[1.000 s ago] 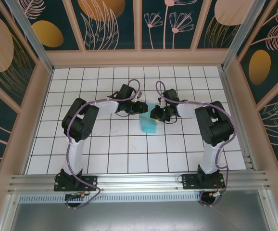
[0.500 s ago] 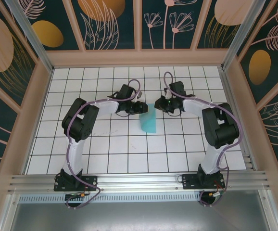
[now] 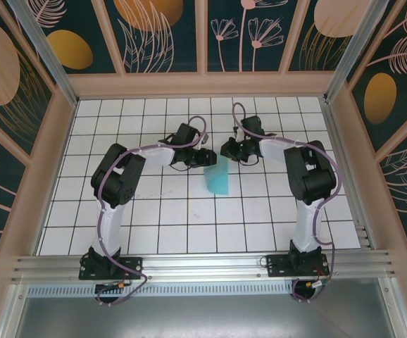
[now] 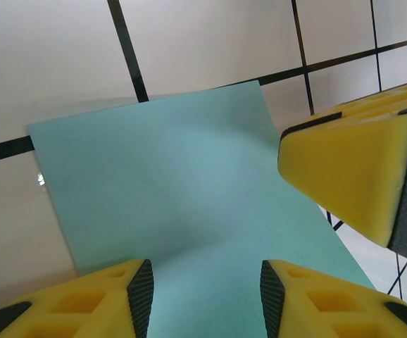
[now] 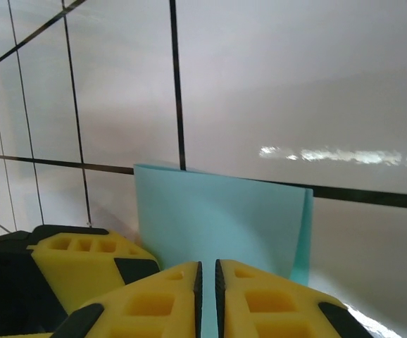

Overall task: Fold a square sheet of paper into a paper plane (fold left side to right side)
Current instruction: Hold the square sheet of paper at the center of the table, then first fold the square sheet of paper in half at the center of the table.

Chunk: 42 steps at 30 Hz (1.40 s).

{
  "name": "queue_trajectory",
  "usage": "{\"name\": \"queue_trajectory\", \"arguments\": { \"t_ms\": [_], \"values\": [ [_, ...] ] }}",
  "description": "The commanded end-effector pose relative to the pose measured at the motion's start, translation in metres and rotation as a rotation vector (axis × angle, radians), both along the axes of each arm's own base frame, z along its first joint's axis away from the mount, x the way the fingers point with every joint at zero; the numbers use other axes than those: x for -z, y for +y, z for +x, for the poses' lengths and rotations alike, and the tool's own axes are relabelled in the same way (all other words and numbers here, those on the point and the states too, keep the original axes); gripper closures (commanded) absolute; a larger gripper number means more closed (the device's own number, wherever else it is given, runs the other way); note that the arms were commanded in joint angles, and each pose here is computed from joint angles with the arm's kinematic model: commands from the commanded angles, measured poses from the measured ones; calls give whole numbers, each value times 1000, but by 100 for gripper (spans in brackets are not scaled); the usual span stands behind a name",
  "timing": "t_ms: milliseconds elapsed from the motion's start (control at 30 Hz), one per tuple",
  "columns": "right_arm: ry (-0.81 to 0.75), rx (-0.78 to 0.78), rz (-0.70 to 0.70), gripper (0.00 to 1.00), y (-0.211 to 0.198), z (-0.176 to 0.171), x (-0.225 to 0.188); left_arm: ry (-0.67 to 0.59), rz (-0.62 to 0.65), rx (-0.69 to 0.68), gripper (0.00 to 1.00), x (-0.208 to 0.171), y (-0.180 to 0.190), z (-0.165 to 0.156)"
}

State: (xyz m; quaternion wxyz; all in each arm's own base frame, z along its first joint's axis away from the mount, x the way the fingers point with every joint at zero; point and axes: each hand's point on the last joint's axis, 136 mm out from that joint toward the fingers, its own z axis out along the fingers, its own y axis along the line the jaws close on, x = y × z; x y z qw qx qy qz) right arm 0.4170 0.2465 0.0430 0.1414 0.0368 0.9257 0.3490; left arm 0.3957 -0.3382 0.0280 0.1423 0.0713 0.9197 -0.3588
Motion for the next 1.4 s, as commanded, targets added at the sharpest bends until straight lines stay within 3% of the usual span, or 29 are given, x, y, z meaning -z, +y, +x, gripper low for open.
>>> {"name": "queue_trajectory", "arguments": {
  "t_ms": [0, 233, 433, 800, 1367],
  "values": [
    [35, -33, -6, 83, 5, -3, 11, 67, 104, -2, 53, 42, 13, -12],
    [78, -39, -72, 83, -2, -9, 34, 45, 82, 9, 52, 29, 10, -9],
    [119, -33, -133, 83, -12, -19, 53, -35, 20, 43, 51, -8, 3, -8],
    [135, -31, -147, 83, -13, -26, 61, -91, -152, 151, 51, -48, -10, -40],
    [141, -28, -171, 82, -14, -27, 63, -14, -99, 208, 51, -10, -15, -72]
  ]
}}
